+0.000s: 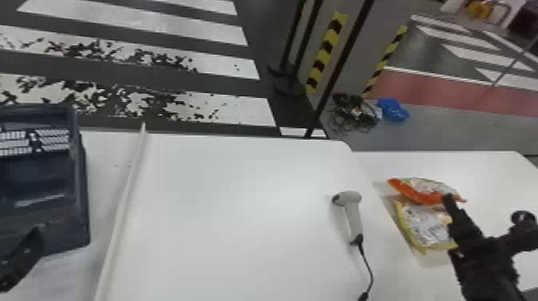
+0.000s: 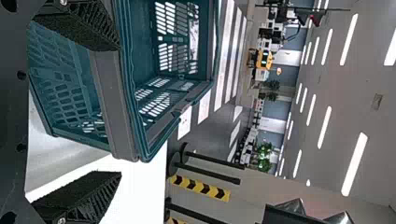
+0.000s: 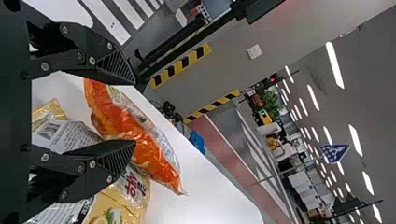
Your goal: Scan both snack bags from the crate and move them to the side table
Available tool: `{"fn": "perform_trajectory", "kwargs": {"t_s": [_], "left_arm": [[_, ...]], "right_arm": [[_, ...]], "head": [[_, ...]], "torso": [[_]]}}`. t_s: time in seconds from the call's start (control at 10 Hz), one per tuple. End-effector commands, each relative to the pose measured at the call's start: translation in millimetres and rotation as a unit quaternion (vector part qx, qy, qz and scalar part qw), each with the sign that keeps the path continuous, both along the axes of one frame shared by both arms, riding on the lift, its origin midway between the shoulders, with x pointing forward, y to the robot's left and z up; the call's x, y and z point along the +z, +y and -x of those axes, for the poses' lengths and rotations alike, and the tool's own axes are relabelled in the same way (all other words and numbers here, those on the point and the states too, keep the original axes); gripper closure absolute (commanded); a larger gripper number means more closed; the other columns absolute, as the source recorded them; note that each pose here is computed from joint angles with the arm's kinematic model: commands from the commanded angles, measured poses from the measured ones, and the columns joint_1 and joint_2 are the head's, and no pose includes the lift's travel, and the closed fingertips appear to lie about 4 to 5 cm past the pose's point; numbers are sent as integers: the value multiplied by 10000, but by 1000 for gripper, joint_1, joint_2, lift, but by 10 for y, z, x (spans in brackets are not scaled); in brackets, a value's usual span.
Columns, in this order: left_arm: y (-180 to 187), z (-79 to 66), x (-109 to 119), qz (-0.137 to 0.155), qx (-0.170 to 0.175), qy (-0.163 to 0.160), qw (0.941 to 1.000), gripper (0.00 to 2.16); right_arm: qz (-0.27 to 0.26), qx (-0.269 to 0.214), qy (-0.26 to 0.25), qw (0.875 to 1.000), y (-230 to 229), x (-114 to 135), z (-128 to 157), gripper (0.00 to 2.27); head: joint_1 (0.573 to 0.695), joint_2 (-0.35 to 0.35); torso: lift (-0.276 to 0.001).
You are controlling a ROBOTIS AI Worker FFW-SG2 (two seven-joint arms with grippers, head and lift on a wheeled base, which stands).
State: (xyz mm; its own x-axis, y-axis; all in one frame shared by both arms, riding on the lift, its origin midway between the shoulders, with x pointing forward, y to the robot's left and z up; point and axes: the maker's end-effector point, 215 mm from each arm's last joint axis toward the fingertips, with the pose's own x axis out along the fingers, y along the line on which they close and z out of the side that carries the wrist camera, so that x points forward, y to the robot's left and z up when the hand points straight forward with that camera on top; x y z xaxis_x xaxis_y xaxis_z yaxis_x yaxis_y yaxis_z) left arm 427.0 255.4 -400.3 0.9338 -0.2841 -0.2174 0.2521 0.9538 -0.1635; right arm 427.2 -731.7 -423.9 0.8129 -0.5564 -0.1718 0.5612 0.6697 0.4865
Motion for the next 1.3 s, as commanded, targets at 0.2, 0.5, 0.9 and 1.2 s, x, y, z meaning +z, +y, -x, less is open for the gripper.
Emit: {"fn": "perform_trajectory", "kwargs": {"t_s": [0.2, 0.5, 0.9, 1.2], "left_arm": [[-54, 5, 115, 11, -63, -134, 9999, 39], [-116, 22, 205, 5, -130, -212, 9997, 39], [-97, 52, 259, -28, -93, -342, 9994, 39], [-110, 55, 264, -42, -64, -379, 9993, 39]], "right_arm": [[718, 596, -111, 9956, 705, 342, -63, 46], [2059, 1254, -219, 9703, 1818, 847, -203, 46], [2894, 1956, -421, 9361, 3226, 1087, -203, 46], [3058, 2432, -458, 9194, 4101, 922, -102, 46]], "head": [[695, -350], [695, -350], [695, -276], [695, -171]], "torso": [[-99], [-99], [-99], [-99]]}}
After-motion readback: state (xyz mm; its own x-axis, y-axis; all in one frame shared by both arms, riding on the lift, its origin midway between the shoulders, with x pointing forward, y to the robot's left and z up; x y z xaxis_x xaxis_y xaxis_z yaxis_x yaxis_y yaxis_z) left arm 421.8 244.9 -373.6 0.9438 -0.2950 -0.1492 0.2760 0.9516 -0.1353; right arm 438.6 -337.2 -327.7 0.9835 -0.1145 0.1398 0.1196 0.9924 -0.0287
